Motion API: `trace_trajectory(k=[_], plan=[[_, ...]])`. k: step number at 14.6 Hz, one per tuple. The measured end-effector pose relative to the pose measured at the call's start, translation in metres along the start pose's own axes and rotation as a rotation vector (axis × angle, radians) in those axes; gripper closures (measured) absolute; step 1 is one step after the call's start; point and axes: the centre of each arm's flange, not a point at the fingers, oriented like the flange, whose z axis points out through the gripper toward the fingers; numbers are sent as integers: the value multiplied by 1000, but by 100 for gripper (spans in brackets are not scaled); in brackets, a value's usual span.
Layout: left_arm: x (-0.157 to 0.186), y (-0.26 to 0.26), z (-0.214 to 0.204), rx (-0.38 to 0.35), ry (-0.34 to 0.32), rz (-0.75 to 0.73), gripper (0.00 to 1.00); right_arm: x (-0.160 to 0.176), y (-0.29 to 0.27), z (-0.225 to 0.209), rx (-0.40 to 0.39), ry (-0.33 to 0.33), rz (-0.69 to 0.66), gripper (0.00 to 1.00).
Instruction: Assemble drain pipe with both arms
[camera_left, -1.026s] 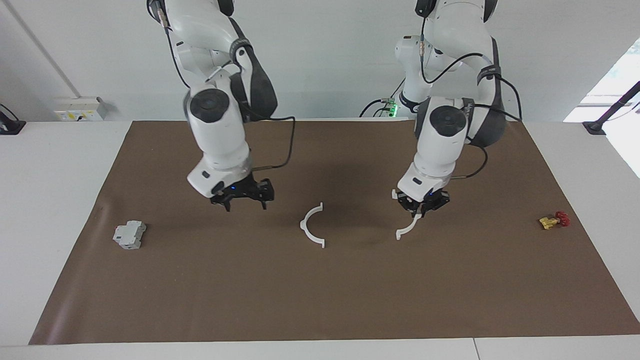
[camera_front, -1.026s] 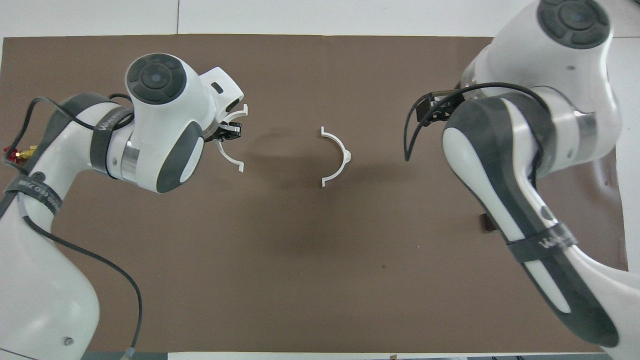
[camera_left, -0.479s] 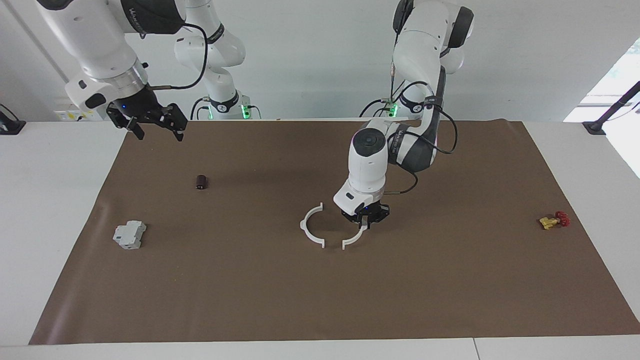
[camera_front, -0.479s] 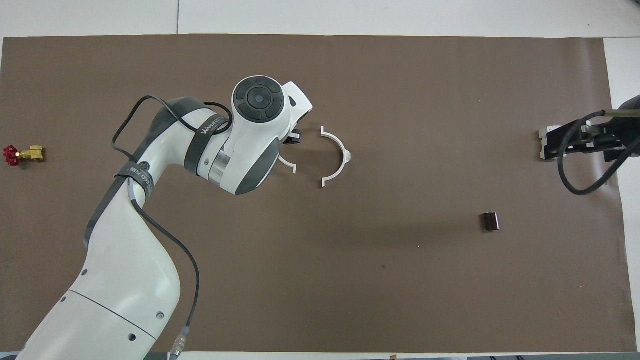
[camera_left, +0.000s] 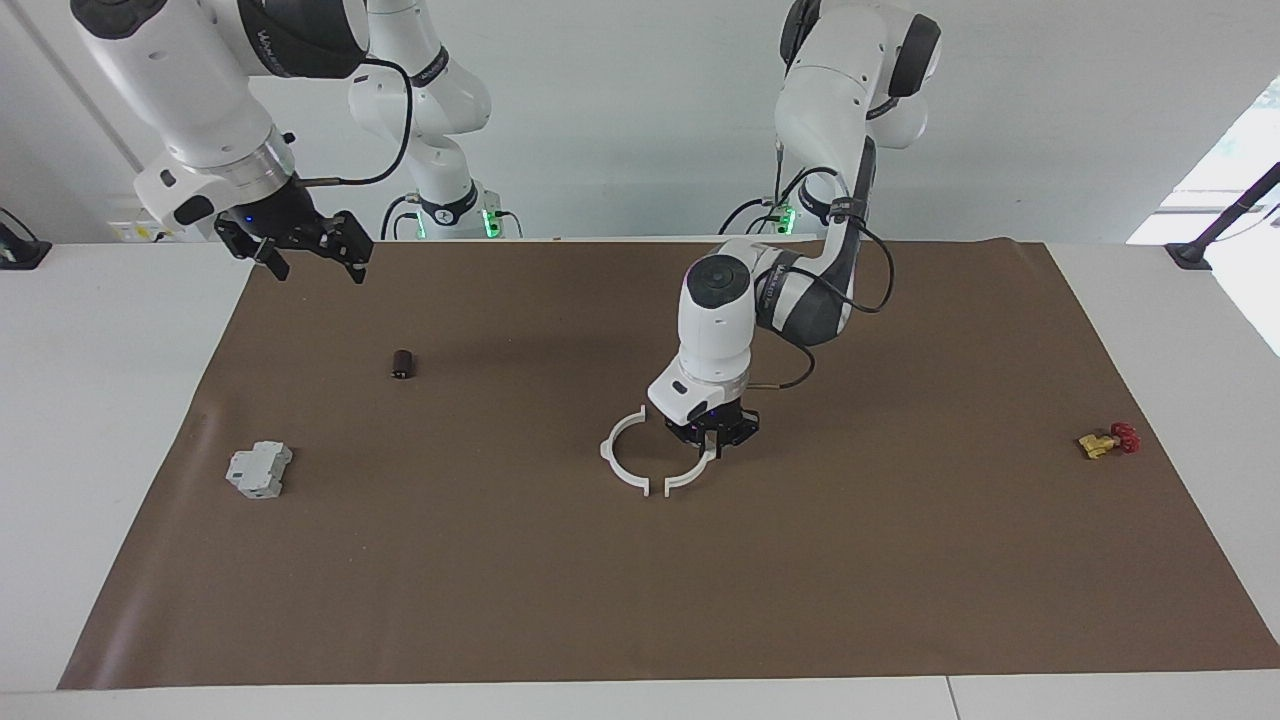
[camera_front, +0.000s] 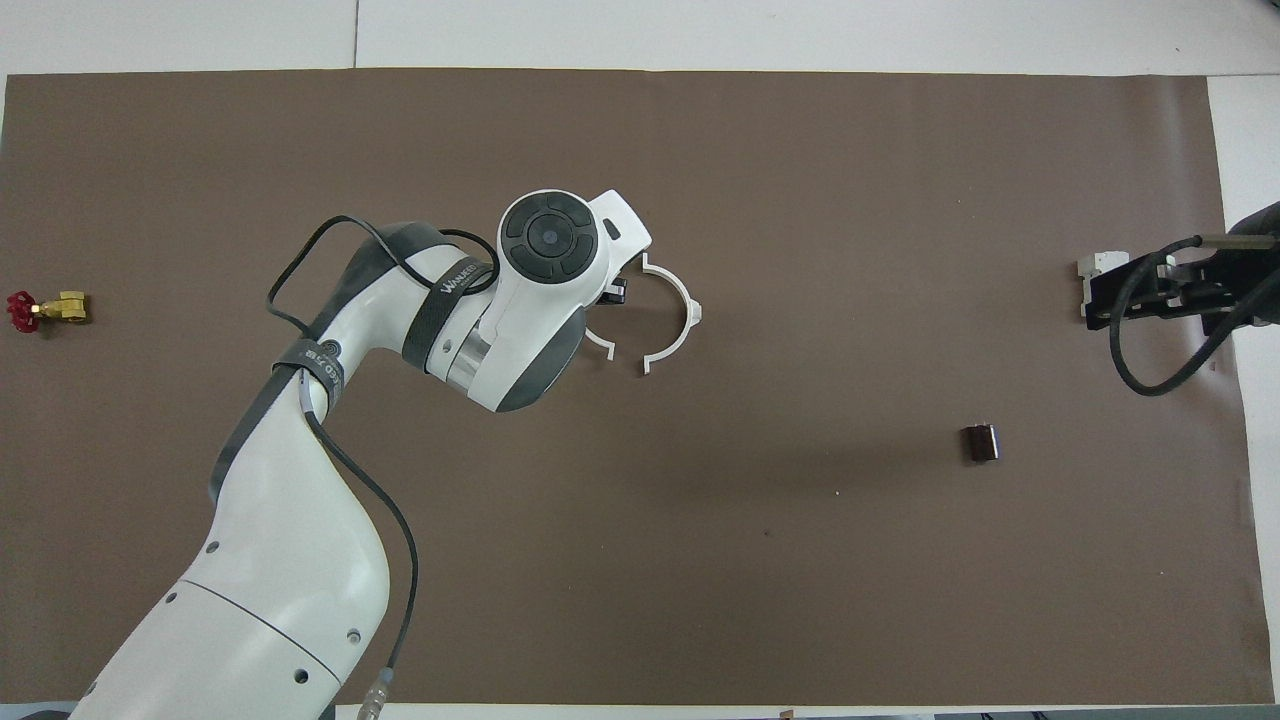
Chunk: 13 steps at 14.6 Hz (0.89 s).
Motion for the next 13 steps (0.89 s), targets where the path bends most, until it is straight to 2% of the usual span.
trace_trajectory(k=[3, 7, 13], plan=[[-9, 3, 14, -3, -4, 8, 80, 0, -2, 0, 0, 1, -5, 0], [-9, 7, 13, -23, 8, 1, 80, -5, -10, -1, -28, 18, -24, 0], [-10, 8, 17, -34, 18, -3, 80, -5, -4, 1, -28, 26, -13, 0]])
